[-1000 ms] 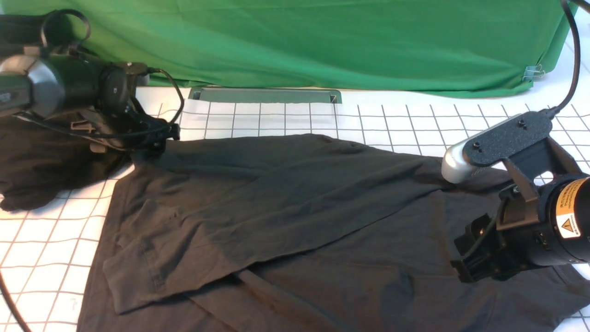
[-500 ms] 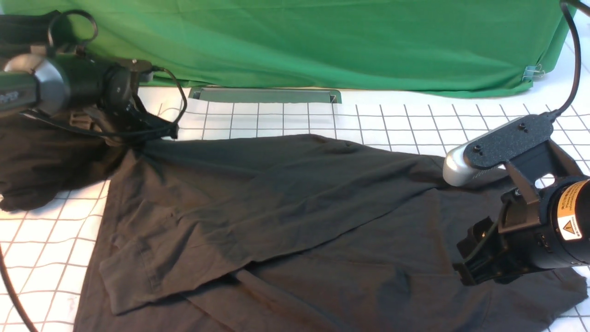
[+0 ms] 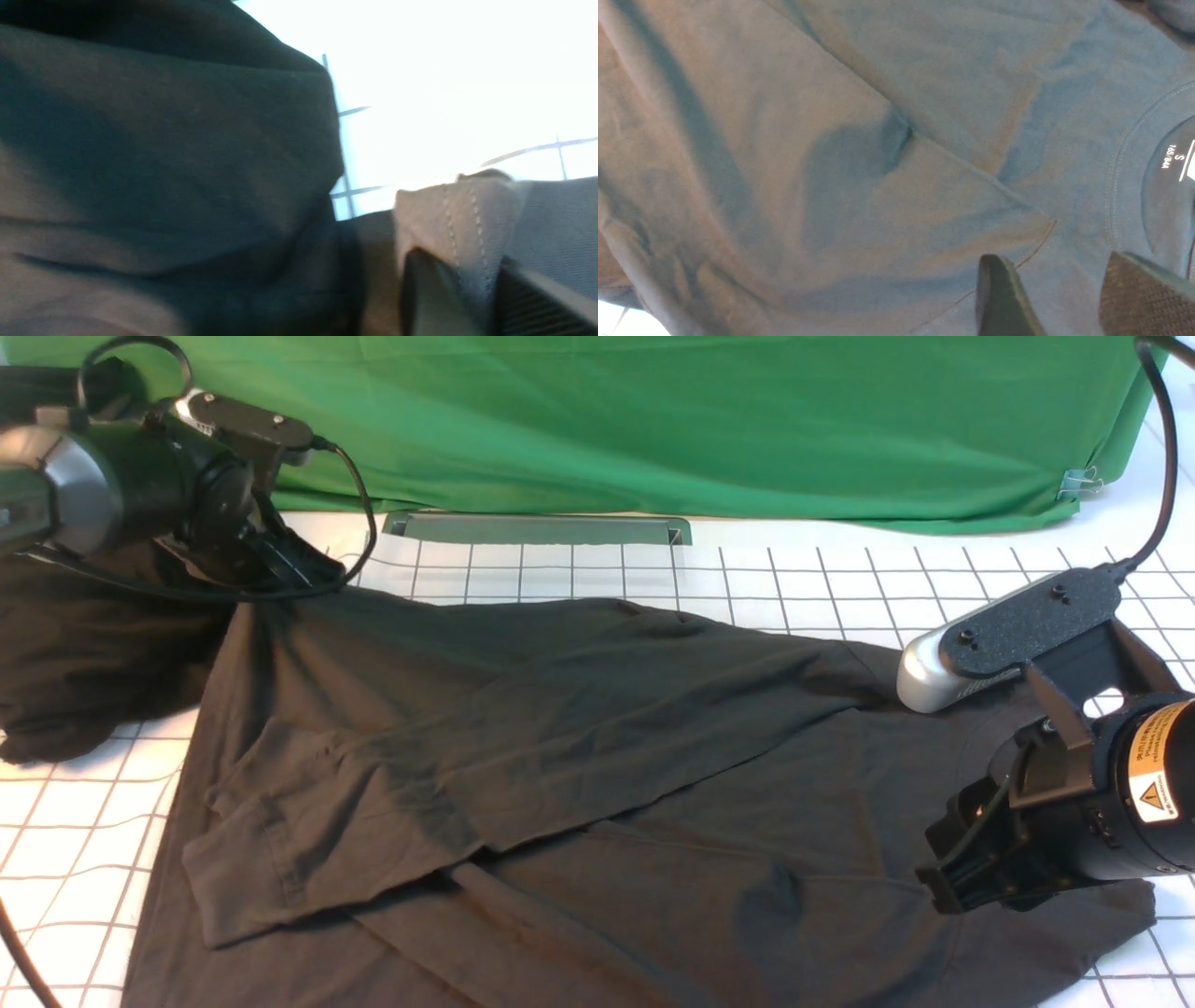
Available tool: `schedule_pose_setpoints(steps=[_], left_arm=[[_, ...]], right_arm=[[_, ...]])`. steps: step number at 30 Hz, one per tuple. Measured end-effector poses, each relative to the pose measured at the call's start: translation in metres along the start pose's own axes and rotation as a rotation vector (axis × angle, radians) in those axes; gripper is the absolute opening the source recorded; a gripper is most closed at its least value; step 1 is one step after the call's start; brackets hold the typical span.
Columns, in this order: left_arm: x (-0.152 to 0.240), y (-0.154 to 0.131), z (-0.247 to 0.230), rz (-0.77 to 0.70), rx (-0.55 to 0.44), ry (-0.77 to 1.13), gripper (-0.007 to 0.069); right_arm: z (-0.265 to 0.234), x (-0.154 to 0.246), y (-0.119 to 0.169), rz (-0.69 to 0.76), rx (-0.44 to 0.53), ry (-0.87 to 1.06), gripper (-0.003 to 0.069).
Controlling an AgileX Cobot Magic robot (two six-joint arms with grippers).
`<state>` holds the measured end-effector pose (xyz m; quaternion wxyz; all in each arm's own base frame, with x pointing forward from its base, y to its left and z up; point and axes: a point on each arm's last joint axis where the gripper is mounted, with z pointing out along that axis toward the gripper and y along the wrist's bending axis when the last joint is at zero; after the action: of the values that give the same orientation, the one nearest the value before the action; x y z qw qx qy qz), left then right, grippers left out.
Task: Fold a long-sleeved shirt over a white checkered tablecloth.
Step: 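Grasp the near edge of the shirt at its hem and shoulder corners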
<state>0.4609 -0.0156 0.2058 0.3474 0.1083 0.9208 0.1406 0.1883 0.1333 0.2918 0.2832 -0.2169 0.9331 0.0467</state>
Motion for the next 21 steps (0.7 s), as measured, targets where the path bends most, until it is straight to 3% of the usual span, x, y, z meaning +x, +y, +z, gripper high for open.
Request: schedule_pose_setpoints(steps=[3,6,8,9,12,15,16,17,21], left_arm=[[0.0,0.006,-0.01,0.009,-0.03,0.033,0.0354],[-0.003,0.013,-0.024,0.008,-0.055,0.041,0.0433],[-0.011,0.022,-0.047,-0.079,-0.075,0.043,0.0498],[-0.016,0.026,-0.065,-0.189,-0.054,0.055,0.0507],[-0.017,0.027,-0.088,-0.271,0.005,0.098,0.0468],[-0.001,0.02,-0.122,-0.287,0.143,0.296,0.0255],[0.0,0.02,-0.124,-0.29,0.147,0.307,0.0238],[0.012,0.017,-0.138,-0.278,0.181,0.376,0.0114],[0.056,0.01,-0.17,-0.264,0.233,0.487,0.0007]], right_arm=[[0.0,0.0,0.001,0.014,-0.011,0.004,0.0295],[0.0,0.001,0.002,0.024,-0.02,0.007,0.0295],[0.0,0.001,0.002,0.029,-0.026,0.009,0.0295],[0.0,0.001,0.003,0.032,-0.028,0.01,0.0295],[0.0,0.001,0.003,0.036,-0.034,0.01,0.0295],[0.0,0.0,0.005,0.045,-0.051,0.005,0.0295],[0.0,0.0,0.005,0.046,-0.053,0.003,0.0295],[0.0,0.0,0.005,0.046,-0.056,-0.003,0.0295],[0.0,-0.003,0.007,0.056,-0.074,-0.027,0.0295]])
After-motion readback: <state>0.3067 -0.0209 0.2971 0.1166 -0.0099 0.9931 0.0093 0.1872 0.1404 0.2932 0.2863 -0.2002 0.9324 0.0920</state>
